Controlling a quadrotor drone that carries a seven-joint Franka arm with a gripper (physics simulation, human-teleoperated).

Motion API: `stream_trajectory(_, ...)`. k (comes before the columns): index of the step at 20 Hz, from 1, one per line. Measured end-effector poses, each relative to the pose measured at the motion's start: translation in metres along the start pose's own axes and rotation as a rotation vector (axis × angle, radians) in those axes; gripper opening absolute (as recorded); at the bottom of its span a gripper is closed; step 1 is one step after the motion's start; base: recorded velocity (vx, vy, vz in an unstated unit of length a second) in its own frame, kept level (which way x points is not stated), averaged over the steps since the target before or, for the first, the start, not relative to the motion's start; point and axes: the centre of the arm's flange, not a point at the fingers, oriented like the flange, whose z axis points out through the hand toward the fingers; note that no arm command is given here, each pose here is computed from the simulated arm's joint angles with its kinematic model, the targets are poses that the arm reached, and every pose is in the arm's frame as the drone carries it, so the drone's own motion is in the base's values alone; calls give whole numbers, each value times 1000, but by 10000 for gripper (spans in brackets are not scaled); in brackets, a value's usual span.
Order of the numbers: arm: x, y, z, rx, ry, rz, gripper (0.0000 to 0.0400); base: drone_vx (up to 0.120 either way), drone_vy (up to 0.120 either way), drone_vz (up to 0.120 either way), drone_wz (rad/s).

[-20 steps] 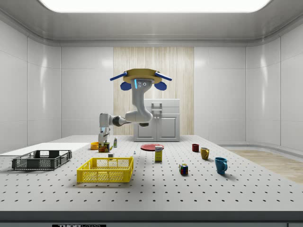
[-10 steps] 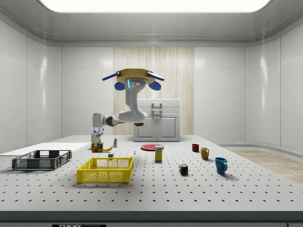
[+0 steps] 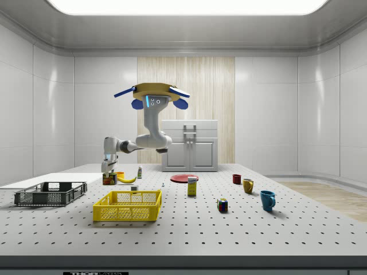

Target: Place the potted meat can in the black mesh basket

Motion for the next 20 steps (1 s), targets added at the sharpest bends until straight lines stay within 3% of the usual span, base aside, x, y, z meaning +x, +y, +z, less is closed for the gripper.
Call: stream_trajectory(20, 0, 0, 0, 0, 0, 0, 292, 120, 0, 0, 0)
